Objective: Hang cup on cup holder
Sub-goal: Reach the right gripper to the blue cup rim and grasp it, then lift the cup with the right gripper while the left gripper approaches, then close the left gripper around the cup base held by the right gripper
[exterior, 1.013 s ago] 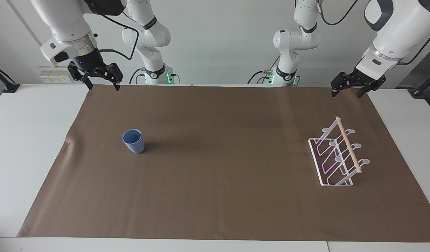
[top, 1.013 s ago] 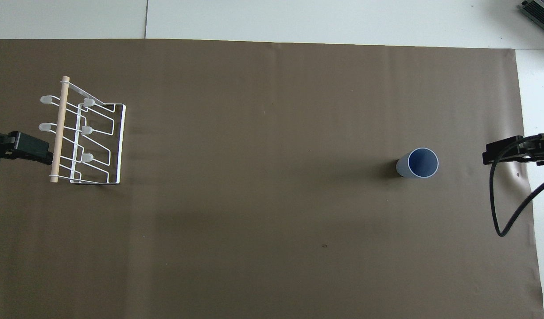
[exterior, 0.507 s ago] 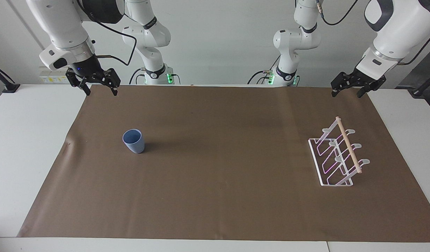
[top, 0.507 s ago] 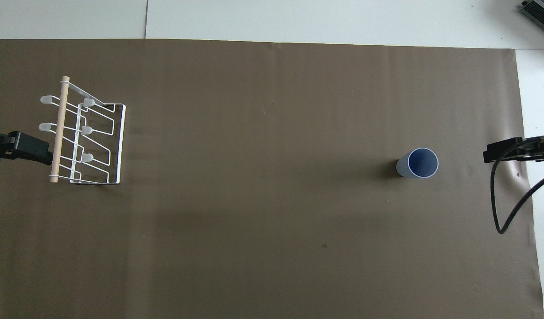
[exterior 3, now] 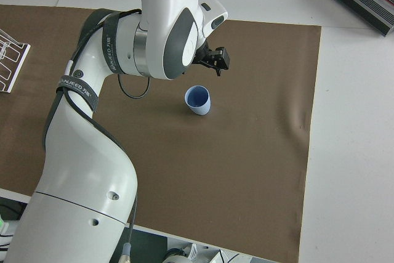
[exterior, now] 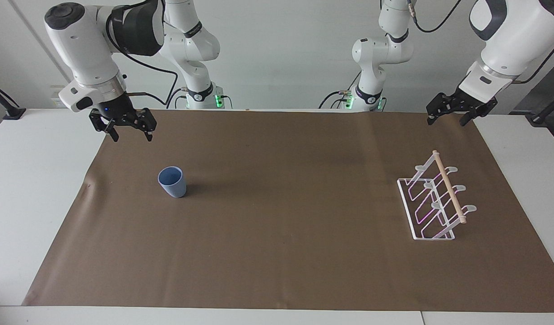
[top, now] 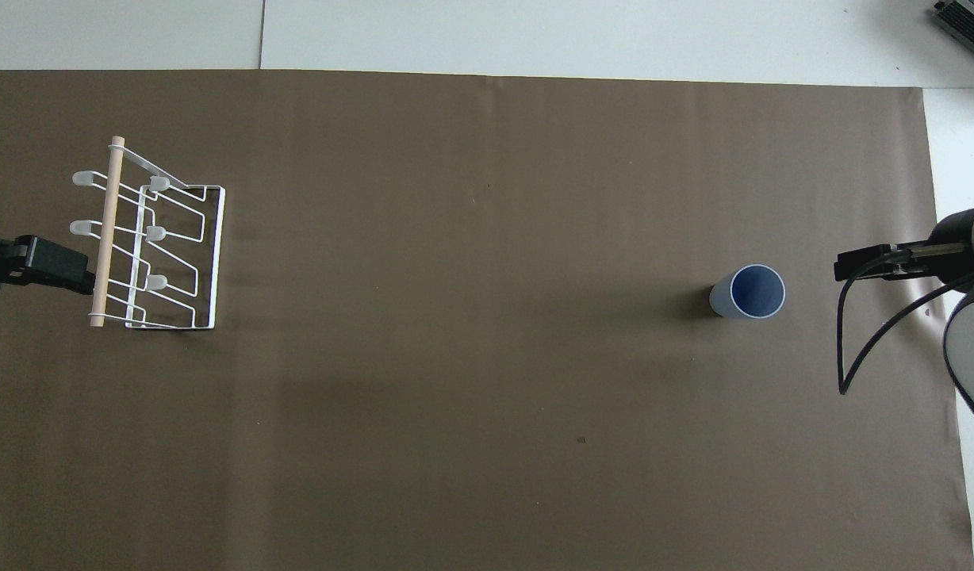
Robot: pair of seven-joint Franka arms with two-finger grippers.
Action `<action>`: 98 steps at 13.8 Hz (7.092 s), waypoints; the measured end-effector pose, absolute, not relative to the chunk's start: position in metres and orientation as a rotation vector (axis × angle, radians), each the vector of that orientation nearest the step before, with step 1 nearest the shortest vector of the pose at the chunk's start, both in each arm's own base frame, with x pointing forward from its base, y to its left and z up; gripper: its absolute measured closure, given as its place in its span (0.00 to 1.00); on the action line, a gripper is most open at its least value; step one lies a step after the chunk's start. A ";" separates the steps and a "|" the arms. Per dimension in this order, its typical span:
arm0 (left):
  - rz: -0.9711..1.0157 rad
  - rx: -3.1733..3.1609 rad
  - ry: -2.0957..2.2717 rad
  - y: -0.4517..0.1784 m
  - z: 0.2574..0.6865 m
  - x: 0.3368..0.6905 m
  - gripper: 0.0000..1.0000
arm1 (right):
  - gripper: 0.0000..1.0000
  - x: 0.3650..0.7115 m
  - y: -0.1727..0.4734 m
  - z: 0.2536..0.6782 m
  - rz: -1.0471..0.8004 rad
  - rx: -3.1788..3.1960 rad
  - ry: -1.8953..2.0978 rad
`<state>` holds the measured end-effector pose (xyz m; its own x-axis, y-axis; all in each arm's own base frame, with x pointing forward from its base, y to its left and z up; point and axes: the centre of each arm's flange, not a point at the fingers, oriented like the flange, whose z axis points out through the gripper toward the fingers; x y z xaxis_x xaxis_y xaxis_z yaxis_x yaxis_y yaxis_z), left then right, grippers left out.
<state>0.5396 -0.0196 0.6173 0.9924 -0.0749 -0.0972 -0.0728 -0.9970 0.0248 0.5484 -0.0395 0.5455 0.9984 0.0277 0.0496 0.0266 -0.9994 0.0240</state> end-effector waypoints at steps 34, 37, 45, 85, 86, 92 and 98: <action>-0.153 3.114 -0.115 -0.020 0.617 0.540 0.00 | 0.31 0.561 -0.040 0.366 0.161 3.209 0.085; -0.153 3.114 -0.115 -0.020 0.617 0.540 0.00 | 0.37 0.560 -0.042 0.366 0.161 3.209 0.079; -0.153 3.114 -0.115 -0.020 0.617 0.540 0.00 | 0.48 0.560 -0.042 0.366 0.158 3.210 0.079; -0.207 2.551 0.796 -0.105 0.607 0.570 0.00 | 0.96 0.590 0.093 0.510 0.285 4.092 -0.386; -0.248 2.500 0.867 -0.112 0.601 0.574 0.00 | 0.96 0.590 0.096 0.513 0.269 4.140 -0.443; -0.372 2.151 1.300 -0.169 0.575 0.610 0.00 | 0.96 0.590 0.108 0.521 0.032 4.334 -0.852; -0.399 1.941 1.511 -0.231 0.591 0.605 0.00 | 0.96 0.589 0.143 0.505 -0.313 4.331 -1.175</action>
<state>0.6049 -0.2306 0.5910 0.2934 0.7516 -0.5908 0.9453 -0.1358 0.2967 0.5888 0.1431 0.5050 0.9115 -0.2367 -0.3363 -0.3727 -0.1295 -0.9189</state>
